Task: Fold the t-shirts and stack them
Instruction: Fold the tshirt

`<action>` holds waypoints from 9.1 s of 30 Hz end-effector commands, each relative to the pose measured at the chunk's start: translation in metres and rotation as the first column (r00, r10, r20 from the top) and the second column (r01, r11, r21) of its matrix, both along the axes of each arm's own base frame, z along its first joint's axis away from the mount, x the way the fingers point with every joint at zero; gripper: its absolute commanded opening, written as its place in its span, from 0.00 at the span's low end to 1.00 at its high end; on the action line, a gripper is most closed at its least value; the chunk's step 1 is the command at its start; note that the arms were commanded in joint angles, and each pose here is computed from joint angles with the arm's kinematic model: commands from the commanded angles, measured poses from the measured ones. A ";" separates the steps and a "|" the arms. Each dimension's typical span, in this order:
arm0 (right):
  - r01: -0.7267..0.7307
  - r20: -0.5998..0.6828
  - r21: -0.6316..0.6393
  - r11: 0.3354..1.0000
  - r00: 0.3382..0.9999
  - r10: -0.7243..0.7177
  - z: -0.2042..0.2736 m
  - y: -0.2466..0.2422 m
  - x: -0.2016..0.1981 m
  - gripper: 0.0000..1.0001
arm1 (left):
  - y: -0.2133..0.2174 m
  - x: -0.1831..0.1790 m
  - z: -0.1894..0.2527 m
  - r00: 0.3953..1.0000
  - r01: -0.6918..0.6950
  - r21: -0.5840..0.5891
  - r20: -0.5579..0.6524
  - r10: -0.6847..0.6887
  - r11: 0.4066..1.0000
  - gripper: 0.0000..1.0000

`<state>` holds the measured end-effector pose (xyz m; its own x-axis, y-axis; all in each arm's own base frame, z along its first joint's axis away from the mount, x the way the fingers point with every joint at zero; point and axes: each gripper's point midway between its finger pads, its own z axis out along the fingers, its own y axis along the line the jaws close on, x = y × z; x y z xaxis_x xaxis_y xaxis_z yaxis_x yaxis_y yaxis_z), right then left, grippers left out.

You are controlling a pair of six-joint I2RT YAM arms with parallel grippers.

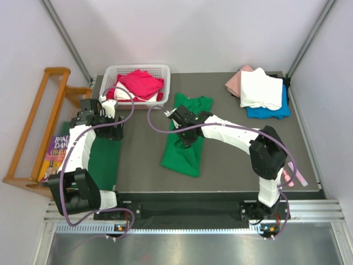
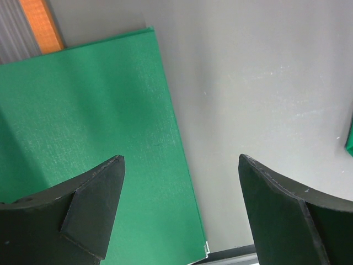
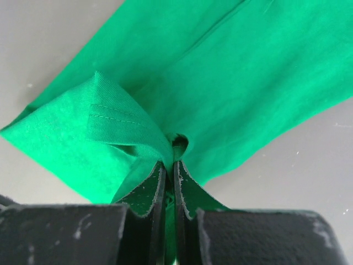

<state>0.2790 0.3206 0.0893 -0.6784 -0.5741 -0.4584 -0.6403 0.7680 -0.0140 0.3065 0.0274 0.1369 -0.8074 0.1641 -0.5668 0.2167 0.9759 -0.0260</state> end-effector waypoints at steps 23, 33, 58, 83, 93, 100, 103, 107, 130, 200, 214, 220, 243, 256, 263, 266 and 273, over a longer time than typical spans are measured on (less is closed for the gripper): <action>0.079 0.087 0.054 0.995 0.993 -0.083 0.016 0.006 0.077 0.61 | -0.003 -0.004 -0.004 0.999 0.033 -0.009 -0.003 -0.033 0.999 0.88; 0.246 0.216 0.079 0.966 0.942 -0.257 0.075 -0.032 0.126 1.00 | -0.003 -0.010 -0.007 0.999 0.045 -0.004 -0.021 -0.045 0.999 0.88; 0.081 -0.285 0.520 0.850 0.955 0.084 0.032 0.039 -0.024 1.00 | -0.017 -0.015 -0.008 0.993 0.087 -0.075 -0.070 -0.092 0.993 0.88; 0.351 -0.476 0.841 0.412 0.842 0.253 0.130 0.051 0.100 1.00 | -0.171 -0.033 -0.030 0.837 0.525 -0.063 -0.145 -0.528 0.849 0.89; 0.535 -0.619 0.771 0.346 0.759 0.204 0.068 0.056 0.175 1.00 | -0.232 -0.049 -0.064 0.711 0.680 -0.005 -0.240 -0.661 0.733 0.89; 0.561 -0.631 0.761 0.326 0.755 0.175 0.055 0.046 0.206 1.00 | -0.241 -0.043 -0.076 0.681 0.706 -0.003 -0.269 -0.681 0.708 0.89; 0.569 -0.635 0.759 0.316 0.755 0.164 0.047 0.040 0.217 1.00 | -0.246 -0.041 -0.075 0.676 0.713 -0.002 -0.263 -0.688 0.701 0.89; 0.565 -0.621 0.775 0.284 0.765 0.171 0.044 0.032 0.231 1.00 | -0.251 -0.041 -0.080 0.662 0.729 0.020 -0.277 -0.697 0.684 0.89; 0.356 -0.430 0.871 0.339 0.886 0.175 0.090 0.009 0.242 1.00 | -0.264 -0.049 -0.051 0.620 0.760 -0.035 -0.263 -0.739 0.649 0.90; 0.542 -0.541 0.388 0.746 0.789 -0.292 -0.051 -0.033 -0.080 0.51 | -0.226 -0.080 -0.117 0.702 0.517 -0.298 -0.388 -0.597 0.802 0.88; 0.542 -0.551 0.392 0.744 0.785 -0.281 -0.054 -0.030 -0.081 0.40 | -0.229 -0.080 -0.124 0.700 0.514 -0.294 -0.398 -0.592 0.806 0.63; 0.546 -0.556 0.390 0.741 0.781 -0.283 -0.057 -0.030 -0.081 0.38 | -0.233 -0.080 -0.119 0.698 0.524 -0.293 -0.391 -0.600 0.800 0.45; 0.523 -0.563 0.379 0.763 0.785 -0.258 -0.027 -0.054 -0.123 0.13 | -0.218 -0.122 -0.035 0.530 0.682 -0.363 -0.352 -0.772 0.634 0.00; 0.549 -0.570 0.409 0.729 0.778 -0.265 0.008 -0.074 -0.160 0.12 | -0.198 -0.164 0.036 0.468 0.749 -0.365 -0.298 -0.832 0.553 0.05; 0.543 -0.561 0.463 0.701 0.791 -0.242 0.038 -0.076 -0.172 0.13 | -0.196 -0.176 0.051 0.456 0.764 -0.369 -0.272 -0.847 0.530 0.07; 0.531 -0.539 0.492 0.690 0.808 -0.237 0.050 -0.074 -0.168 0.13 | -0.195 -0.180 0.056 0.438 0.762 -0.382 -0.290 -0.851 0.522 0.07; 0.503 -0.533 0.495 0.708 0.820 -0.210 0.047 -0.055 -0.156 0.43 | -0.195 -0.173 0.046 0.459 0.757 -0.360 -0.301 -0.836 0.545 0.22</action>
<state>0.1132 0.2467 0.1236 -0.9787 0.0684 -0.1937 -0.0873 0.7151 0.6936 0.1621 -0.1815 0.1756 -0.4863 0.7755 -0.4025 0.8610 0.3470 -0.3718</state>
